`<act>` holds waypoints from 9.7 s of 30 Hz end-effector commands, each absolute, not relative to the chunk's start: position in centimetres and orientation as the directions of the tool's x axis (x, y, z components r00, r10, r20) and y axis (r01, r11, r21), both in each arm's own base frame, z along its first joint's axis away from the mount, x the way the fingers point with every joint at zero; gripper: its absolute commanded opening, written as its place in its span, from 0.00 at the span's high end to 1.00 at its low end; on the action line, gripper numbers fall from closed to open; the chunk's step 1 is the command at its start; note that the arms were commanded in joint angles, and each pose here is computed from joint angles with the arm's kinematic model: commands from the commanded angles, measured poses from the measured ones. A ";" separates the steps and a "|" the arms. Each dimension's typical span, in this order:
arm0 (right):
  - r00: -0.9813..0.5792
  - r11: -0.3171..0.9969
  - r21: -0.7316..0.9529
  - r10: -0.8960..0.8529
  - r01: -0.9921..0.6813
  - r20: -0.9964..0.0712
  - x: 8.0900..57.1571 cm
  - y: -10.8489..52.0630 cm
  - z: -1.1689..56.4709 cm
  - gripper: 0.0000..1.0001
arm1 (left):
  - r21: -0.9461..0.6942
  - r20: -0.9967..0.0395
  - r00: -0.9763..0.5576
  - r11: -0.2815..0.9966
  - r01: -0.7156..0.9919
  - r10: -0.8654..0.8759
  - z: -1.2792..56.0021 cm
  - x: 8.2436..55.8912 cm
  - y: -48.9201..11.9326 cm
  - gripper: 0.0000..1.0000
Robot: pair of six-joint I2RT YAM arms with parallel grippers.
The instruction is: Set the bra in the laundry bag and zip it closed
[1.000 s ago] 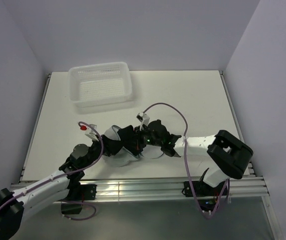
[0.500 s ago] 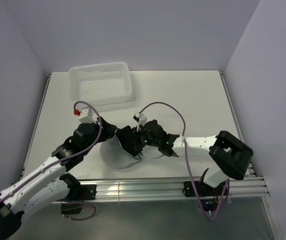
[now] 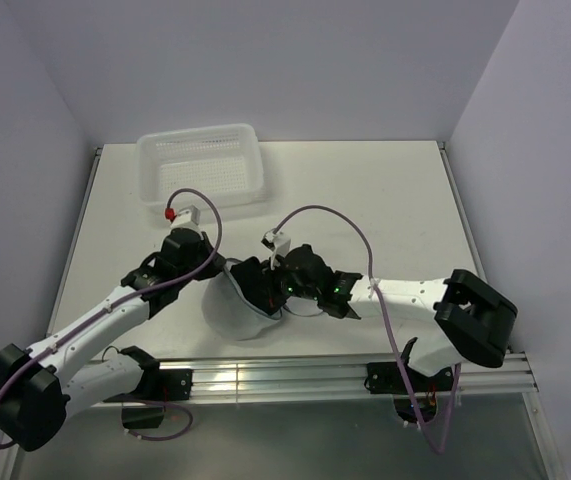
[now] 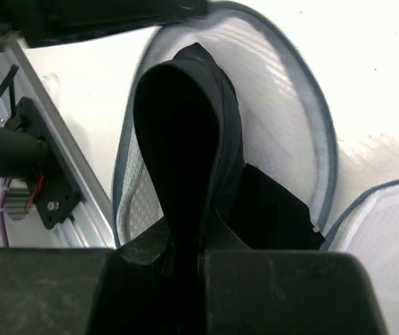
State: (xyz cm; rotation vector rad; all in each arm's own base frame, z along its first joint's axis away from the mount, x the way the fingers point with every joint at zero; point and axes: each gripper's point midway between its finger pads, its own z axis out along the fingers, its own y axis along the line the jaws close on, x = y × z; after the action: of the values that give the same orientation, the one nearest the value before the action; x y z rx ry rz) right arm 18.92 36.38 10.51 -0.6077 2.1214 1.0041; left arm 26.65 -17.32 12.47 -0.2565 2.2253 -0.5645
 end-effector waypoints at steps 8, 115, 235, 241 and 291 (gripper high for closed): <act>-0.594 0.424 0.492 -0.147 -0.760 -0.791 16.4 38.3 16.0 1.00 | -0.712 -0.684 -0.540 0.611 0.347 -0.491 21.9 28.7 -24.1 1.00; -0.379 0.959 0.029 -0.084 -0.281 -0.922 31.6 19.7 31.8 1.00 | -0.881 -0.442 -0.678 0.425 0.207 -0.587 19.2 21.9 -25.9 1.00; -0.484 0.779 0.423 0.177 -0.463 -0.857 20.6 27.5 12.8 1.00 | -0.399 -0.760 -0.610 0.902 0.163 -0.226 16.3 26.0 -30.0 0.45; -0.482 0.783 0.424 0.183 -0.456 -0.857 20.7 27.5 12.7 1.00 | -0.325 -0.791 -0.574 0.940 0.101 -0.212 16.7 25.2 -26.7 0.47; -0.584 0.504 0.540 0.085 -0.674 -0.807 23.8 29.1 20.2 0.60 | -0.551 -0.762 -0.536 0.799 0.241 -0.364 20.5 25.6 -28.7 1.00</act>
State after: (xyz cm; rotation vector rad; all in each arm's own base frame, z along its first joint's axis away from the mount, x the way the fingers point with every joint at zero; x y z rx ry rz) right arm 24.12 27.92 17.65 -0.4517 2.0237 1.0379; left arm 24.93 -27.77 18.28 -0.1116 2.0529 -0.7065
